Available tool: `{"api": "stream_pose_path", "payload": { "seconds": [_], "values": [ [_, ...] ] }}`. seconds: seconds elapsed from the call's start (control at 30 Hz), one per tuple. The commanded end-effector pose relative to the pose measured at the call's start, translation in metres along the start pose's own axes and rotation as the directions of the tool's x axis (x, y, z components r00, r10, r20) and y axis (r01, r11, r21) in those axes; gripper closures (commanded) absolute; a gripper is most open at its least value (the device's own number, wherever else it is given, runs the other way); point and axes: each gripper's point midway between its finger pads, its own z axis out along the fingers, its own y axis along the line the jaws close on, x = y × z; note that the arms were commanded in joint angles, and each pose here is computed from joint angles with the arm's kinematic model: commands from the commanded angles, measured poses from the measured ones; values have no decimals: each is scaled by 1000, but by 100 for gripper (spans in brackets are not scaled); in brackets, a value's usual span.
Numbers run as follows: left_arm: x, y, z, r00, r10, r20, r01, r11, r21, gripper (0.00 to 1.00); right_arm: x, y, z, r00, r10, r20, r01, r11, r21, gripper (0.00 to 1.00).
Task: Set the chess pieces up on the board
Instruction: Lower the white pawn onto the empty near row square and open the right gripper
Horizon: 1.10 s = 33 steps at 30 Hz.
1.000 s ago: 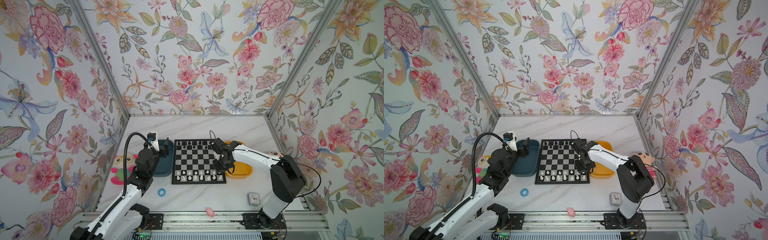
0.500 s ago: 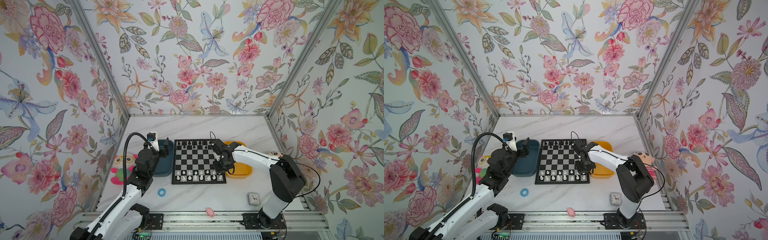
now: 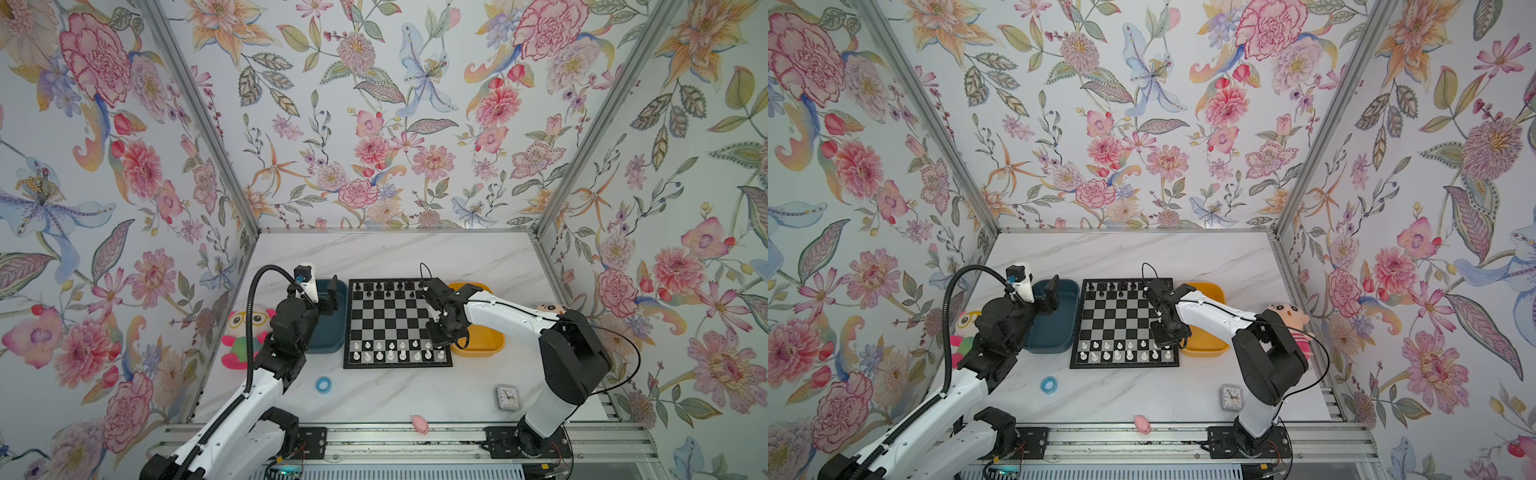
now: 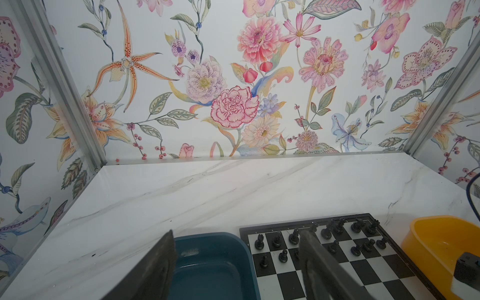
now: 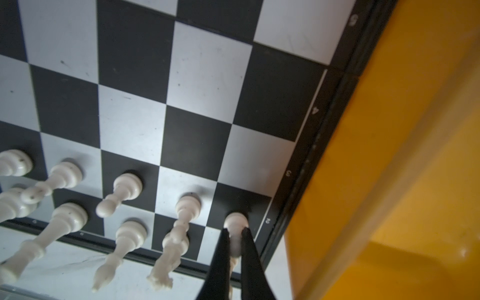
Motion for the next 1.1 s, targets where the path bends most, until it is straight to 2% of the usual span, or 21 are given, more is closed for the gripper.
{"api": "stream_pose_path", "payload": {
  "seconds": [0.0, 1.07],
  "values": [
    [1, 0, -3, 1000, -9, 0, 9, 1000, 1, 24, 1, -4, 5, 1000, 23, -8, -22, 1000, 13, 100],
    [2, -1, -2, 1000, -8, 0, 8, 1000, 9, 24, 1, -3, 0, 999, 38, 6, -38, 999, 0, 99]
  ]
}}
